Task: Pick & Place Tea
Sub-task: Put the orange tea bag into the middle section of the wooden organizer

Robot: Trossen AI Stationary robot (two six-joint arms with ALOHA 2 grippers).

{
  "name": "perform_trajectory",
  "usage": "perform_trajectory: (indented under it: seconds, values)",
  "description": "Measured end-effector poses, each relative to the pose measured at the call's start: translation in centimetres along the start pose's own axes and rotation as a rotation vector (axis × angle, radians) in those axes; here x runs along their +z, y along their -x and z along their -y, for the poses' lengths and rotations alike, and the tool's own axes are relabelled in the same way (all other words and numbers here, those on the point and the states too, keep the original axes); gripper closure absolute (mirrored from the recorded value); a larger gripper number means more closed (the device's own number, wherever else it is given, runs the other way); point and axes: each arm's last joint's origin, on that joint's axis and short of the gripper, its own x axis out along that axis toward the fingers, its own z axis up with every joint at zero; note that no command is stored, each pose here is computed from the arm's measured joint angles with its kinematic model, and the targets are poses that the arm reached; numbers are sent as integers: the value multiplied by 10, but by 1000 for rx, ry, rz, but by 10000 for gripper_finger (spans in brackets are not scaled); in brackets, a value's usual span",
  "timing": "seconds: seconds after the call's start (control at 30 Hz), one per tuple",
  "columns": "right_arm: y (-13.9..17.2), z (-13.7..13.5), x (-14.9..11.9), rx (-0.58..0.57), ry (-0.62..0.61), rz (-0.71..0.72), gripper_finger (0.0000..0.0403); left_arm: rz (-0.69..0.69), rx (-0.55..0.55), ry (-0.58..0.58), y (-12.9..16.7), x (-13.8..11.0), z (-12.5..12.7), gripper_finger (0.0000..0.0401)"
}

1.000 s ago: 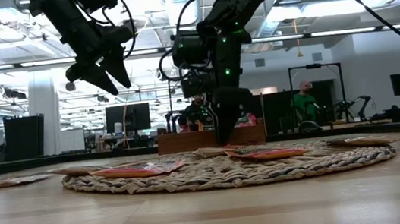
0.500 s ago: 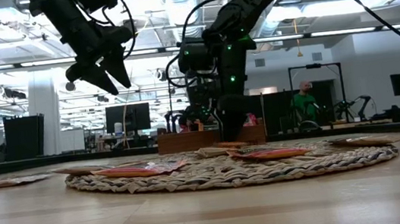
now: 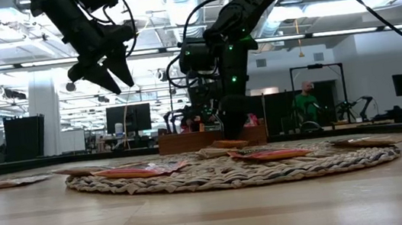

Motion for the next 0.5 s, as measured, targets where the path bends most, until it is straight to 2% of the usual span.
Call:
perform_trajectory:
  seconds: [0.5]
  values:
    - [9,3,4,-28,-47,-24,402,4,-3,0,0,0,0,178]
